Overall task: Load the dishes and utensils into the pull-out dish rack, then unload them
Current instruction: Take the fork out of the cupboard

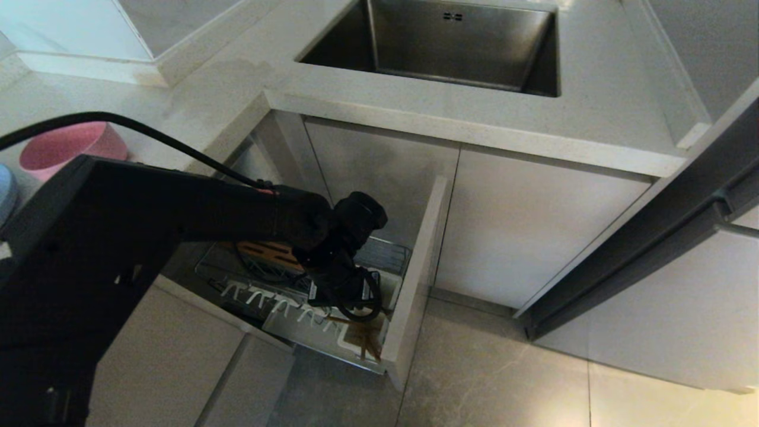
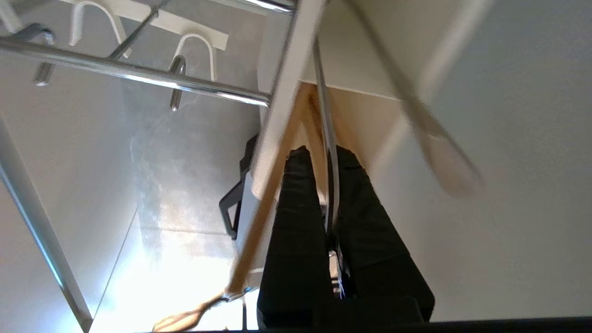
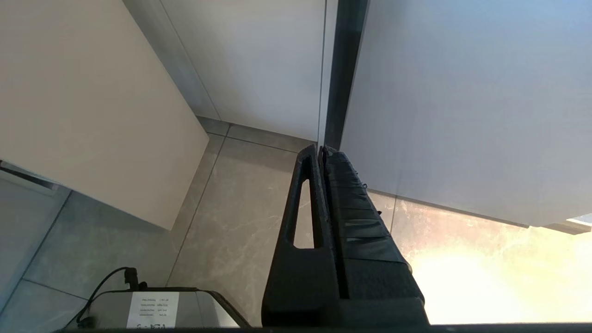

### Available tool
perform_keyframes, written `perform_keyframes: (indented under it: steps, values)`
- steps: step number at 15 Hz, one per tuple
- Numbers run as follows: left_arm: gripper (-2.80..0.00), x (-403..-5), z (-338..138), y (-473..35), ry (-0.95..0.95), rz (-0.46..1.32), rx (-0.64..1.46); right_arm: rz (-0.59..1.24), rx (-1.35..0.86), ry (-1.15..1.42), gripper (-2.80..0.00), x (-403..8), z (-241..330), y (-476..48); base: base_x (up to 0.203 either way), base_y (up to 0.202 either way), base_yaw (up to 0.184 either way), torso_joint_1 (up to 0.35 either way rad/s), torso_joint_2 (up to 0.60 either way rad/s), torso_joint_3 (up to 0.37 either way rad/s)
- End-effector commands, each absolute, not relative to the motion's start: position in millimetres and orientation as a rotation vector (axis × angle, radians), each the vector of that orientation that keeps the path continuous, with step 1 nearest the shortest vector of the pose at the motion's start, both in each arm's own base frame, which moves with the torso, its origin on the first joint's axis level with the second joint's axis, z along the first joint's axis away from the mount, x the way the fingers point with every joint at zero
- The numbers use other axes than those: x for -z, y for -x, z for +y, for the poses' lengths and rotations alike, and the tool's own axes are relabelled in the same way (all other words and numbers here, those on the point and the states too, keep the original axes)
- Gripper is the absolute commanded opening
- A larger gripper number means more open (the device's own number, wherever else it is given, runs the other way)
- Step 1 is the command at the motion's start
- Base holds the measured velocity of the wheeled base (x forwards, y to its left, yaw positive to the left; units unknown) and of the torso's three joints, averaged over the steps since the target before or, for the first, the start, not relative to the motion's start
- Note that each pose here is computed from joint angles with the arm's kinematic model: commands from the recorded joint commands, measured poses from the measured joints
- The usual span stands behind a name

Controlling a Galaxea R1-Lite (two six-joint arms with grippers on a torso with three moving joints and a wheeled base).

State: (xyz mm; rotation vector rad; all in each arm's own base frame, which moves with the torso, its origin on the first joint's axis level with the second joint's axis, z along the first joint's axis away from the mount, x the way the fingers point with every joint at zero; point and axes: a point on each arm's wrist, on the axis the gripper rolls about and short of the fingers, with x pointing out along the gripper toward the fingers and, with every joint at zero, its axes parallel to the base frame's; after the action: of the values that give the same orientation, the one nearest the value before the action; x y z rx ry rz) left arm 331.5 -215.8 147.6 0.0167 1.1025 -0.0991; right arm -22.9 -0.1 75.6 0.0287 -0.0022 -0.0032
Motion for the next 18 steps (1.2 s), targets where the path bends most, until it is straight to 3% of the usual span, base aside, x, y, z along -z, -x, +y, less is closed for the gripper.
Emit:
perform_keyframes:
  steps: [1, 18]
  values:
    - [-2.8, -171, -212, -322, 0.004, 1.051, 0.114, -0.003, 0.003, -0.029, -2.8, -76, 0, 23, 0.0, 0.0, 0.0, 0.0, 0.0, 0.0]
    - [-2.8, -242, -194, -270, 0.052, 0.918, 0.156, -0.003, 0.003, -0.029, -2.8, -76, 0, 23, 0.0, 0.0, 0.0, 0.0, 0.0, 0.0]
